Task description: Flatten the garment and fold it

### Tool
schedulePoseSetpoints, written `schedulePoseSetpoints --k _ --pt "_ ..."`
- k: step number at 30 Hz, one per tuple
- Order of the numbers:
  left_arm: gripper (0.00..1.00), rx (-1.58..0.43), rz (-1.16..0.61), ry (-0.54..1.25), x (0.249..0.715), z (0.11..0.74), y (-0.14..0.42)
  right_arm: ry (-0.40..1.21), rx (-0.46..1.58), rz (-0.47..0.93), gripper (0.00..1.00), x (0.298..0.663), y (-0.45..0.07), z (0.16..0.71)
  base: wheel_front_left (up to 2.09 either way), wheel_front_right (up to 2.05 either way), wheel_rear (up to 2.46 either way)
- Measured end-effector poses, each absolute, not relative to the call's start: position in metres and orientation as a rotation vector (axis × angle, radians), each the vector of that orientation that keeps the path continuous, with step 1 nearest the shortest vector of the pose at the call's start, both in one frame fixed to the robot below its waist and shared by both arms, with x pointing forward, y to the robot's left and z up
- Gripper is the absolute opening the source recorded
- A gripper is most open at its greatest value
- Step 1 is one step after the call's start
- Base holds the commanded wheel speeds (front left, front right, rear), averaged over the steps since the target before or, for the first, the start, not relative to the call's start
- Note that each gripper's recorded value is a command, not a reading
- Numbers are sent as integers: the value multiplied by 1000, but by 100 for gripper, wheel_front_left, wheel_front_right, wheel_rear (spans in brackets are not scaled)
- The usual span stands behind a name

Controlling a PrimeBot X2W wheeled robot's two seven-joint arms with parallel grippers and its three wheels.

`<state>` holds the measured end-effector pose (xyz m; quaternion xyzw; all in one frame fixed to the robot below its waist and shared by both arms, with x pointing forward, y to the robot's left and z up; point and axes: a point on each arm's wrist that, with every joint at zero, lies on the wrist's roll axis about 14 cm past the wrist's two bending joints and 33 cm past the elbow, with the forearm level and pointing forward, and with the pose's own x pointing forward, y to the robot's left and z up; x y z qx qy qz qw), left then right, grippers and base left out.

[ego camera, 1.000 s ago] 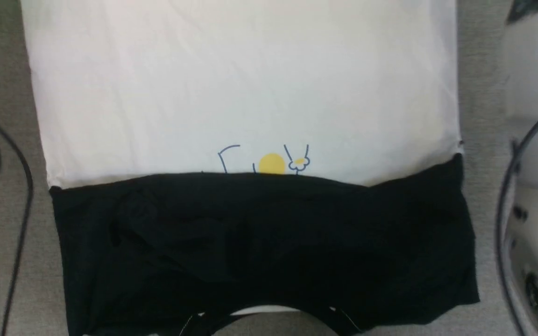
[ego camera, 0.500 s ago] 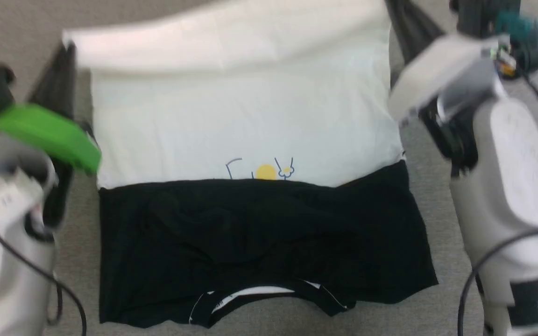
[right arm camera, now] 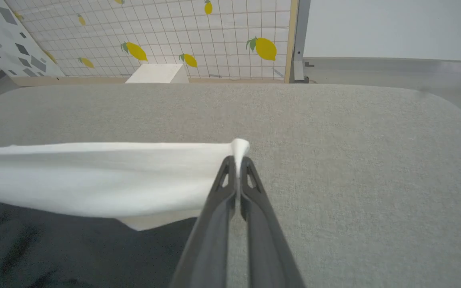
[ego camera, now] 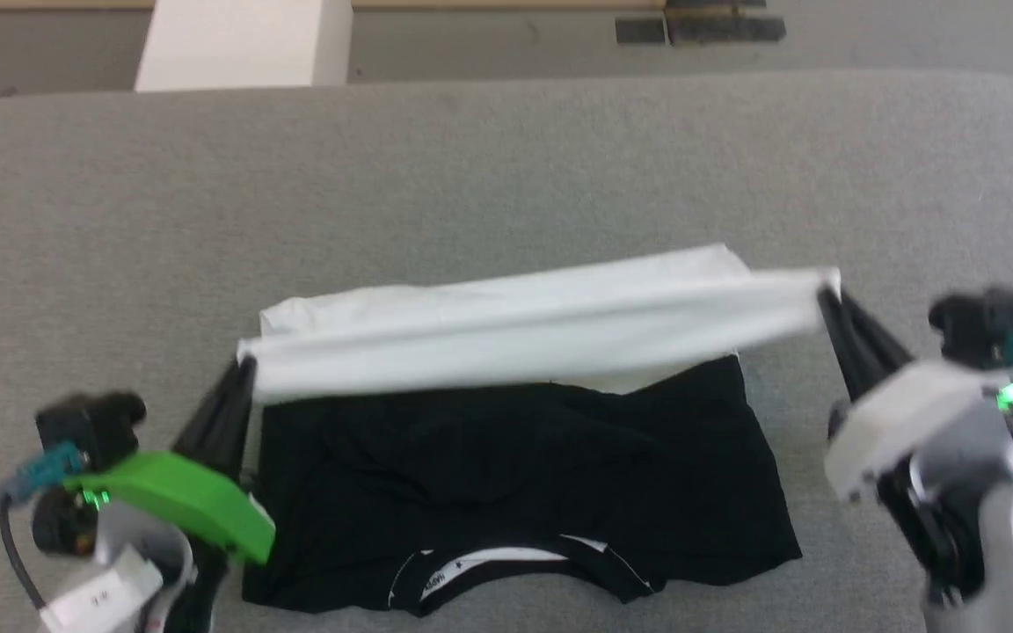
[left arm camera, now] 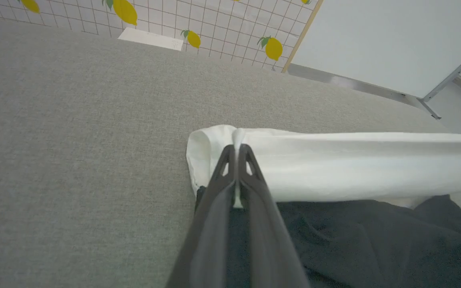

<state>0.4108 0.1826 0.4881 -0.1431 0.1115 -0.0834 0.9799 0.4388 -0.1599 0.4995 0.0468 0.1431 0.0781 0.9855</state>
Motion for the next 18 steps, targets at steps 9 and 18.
schedulePoseSetpoints --k 9,18 --pt "0 -357 -96 343 357 452 193 450 124 111 0 375 -171 466 0 0 0" --pt "0 -383 -57 458 332 412 194 654 141 136 0 332 -160 414 0 0 0"
